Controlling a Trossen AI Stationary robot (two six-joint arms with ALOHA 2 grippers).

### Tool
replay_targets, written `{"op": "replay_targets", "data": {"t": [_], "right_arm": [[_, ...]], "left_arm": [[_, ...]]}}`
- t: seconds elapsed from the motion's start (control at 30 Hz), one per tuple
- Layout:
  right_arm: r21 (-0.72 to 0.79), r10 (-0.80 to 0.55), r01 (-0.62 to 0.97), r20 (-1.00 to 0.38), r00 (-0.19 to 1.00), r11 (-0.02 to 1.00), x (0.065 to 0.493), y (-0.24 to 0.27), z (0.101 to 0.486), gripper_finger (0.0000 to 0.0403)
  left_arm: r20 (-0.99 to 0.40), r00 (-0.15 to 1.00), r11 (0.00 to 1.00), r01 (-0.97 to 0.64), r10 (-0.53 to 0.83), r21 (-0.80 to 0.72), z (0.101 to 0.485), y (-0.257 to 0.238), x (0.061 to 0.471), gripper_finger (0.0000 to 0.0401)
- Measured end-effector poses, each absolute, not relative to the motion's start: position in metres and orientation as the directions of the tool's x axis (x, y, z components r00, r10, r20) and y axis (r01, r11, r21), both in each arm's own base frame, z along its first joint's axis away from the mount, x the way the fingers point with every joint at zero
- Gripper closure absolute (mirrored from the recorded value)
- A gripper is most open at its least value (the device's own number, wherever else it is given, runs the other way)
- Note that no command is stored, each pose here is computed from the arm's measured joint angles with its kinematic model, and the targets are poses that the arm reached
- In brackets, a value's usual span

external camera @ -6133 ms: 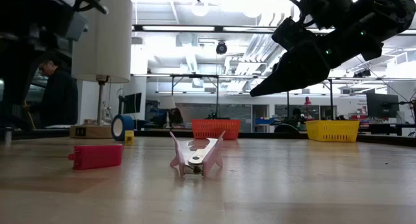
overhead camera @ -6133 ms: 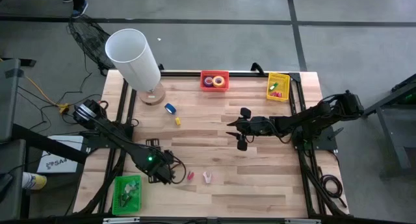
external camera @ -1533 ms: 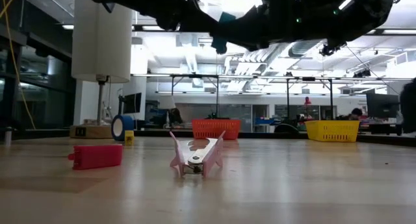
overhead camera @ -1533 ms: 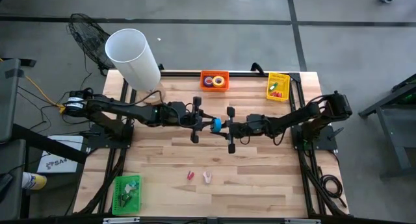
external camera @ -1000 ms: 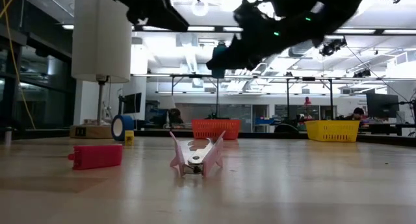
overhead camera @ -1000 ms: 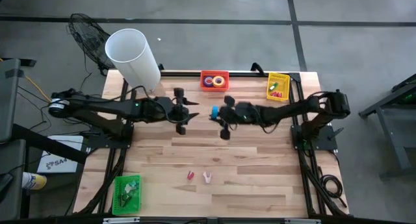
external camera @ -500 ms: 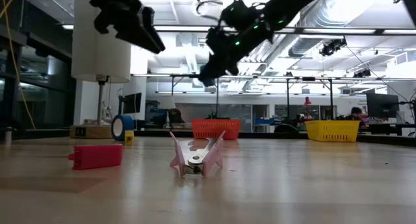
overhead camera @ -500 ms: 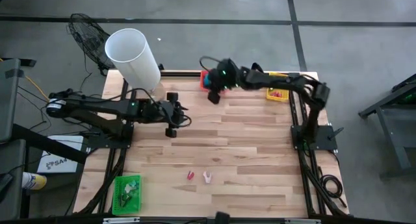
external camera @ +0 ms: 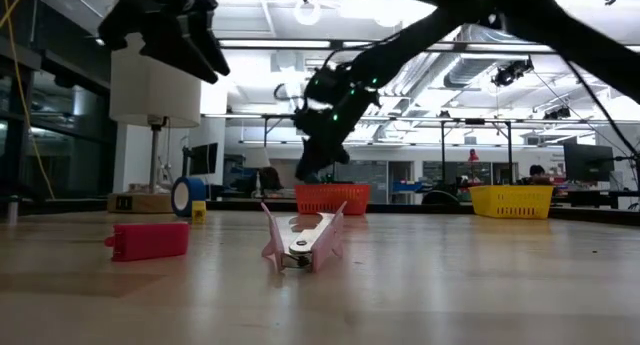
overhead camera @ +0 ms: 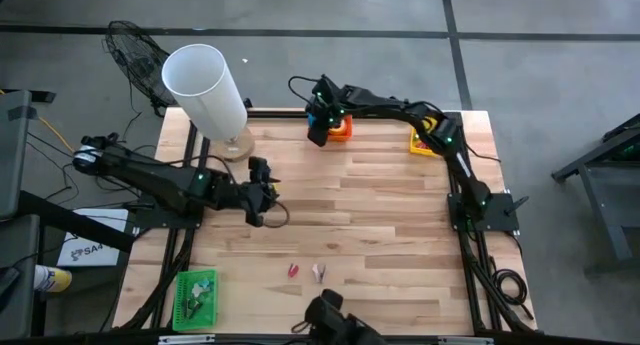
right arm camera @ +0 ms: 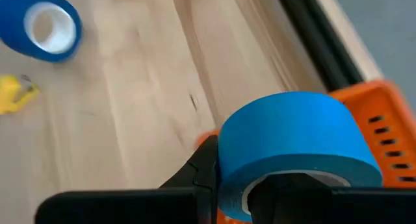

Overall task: Pick and place Stapler, Stapler remover, tape
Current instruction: Put the blue tape into the orange bin

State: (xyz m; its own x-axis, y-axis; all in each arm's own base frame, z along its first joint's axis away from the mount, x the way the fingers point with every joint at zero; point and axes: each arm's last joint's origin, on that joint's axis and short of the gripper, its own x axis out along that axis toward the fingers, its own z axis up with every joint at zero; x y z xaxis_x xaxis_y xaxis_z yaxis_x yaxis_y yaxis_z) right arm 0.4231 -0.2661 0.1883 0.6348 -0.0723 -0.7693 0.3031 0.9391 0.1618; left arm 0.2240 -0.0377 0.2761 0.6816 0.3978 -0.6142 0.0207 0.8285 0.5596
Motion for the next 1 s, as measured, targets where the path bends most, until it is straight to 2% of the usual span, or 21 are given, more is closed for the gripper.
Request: {"op": "replay_targets", "data": {"t": [0.2, 0.5, 0.8, 1.0], "right_arm": [[0.187, -0.046, 0.348, -0.825, 0.563, 0.919, 0.418, -0.28, 0.171, 0.0366], [0.162, -0.057, 0.397, -0.872, 0.486, 0.903, 0.409, -0.281, 0.168, 0.0366], [0.129, -0.067, 0.449, -0.916, 0.396, 0.884, 0.401, -0.278, 0.18, 0.0366], [0.121, -0.076, 0.459, -0.918, 0.389, 0.88, 0.4, -0.28, 0.183, 0.0364]], "left_arm": [[-0.632, 0.661, 0.828, 0.027, 0.405, 0.56, 0.272, -0.053, 0.215, 0.0217], [-0.598, 0.673, 0.81, -0.004, 0.436, 0.586, 0.272, -0.067, 0.208, 0.0217], [-0.596, 0.672, 0.811, -0.01, 0.439, 0.585, 0.272, -0.067, 0.208, 0.0217], [-0.593, 0.672, 0.808, -0.015, 0.445, 0.589, 0.272, -0.067, 0.208, 0.0217]]}}
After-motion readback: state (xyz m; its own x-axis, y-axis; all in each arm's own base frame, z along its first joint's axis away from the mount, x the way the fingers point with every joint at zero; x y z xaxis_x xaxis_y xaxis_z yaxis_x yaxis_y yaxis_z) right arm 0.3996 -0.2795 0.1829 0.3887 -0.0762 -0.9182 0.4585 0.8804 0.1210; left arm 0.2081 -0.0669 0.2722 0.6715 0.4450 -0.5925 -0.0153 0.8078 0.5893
